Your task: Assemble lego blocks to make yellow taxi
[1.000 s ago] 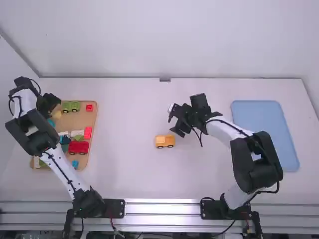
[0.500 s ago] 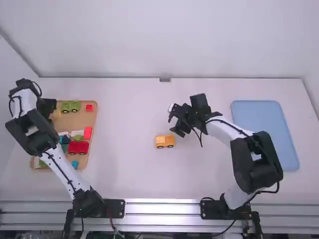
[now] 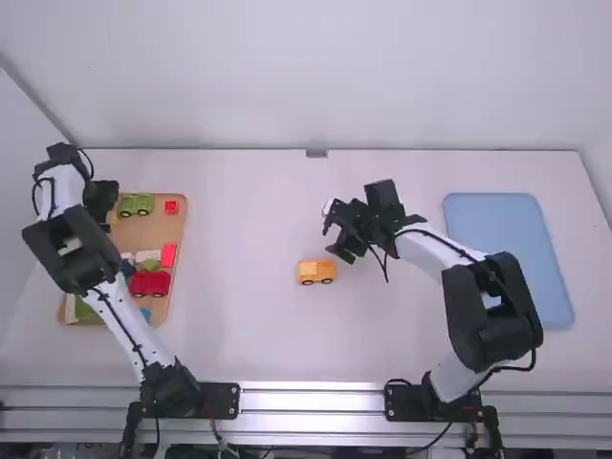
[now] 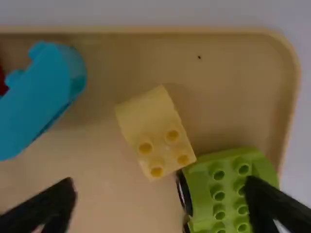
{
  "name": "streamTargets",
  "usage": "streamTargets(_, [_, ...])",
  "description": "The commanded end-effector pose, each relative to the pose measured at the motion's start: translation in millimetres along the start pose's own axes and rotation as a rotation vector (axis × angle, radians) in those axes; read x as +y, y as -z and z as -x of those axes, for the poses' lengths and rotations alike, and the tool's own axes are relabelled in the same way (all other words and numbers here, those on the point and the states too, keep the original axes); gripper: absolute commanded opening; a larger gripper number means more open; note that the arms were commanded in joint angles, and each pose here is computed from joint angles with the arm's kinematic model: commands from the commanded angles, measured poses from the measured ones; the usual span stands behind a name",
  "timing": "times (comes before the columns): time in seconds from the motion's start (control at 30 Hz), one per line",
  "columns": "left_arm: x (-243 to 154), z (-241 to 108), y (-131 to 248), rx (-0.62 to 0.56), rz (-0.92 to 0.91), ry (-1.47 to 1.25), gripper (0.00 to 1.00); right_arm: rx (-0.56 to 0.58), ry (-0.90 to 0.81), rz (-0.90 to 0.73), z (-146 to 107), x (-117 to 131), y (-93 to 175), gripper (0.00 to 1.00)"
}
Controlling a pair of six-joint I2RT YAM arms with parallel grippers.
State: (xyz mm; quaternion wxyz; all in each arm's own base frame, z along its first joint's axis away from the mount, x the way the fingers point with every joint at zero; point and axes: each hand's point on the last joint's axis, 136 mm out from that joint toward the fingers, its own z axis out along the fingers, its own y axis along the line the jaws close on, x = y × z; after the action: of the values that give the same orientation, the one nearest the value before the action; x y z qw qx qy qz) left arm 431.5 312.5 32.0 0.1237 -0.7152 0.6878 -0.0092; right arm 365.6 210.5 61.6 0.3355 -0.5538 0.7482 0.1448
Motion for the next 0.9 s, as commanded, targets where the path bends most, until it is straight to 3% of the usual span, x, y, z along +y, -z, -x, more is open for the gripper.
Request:
streamTargets(0.0, [6.1, -3.8, -10.1, -0.01, 0.043, -0.005, 0.99, -0.031, 0.017, -0.016, 15.1, -5.1, 7.2, 0.98])
streamTargets(0.87, [6.3, 4.4, -22.8, -0.054, 0.028, 0.013, 0.97, -0.017, 0.007, -0.002, 11.3, -1.5, 7.1, 0.99])
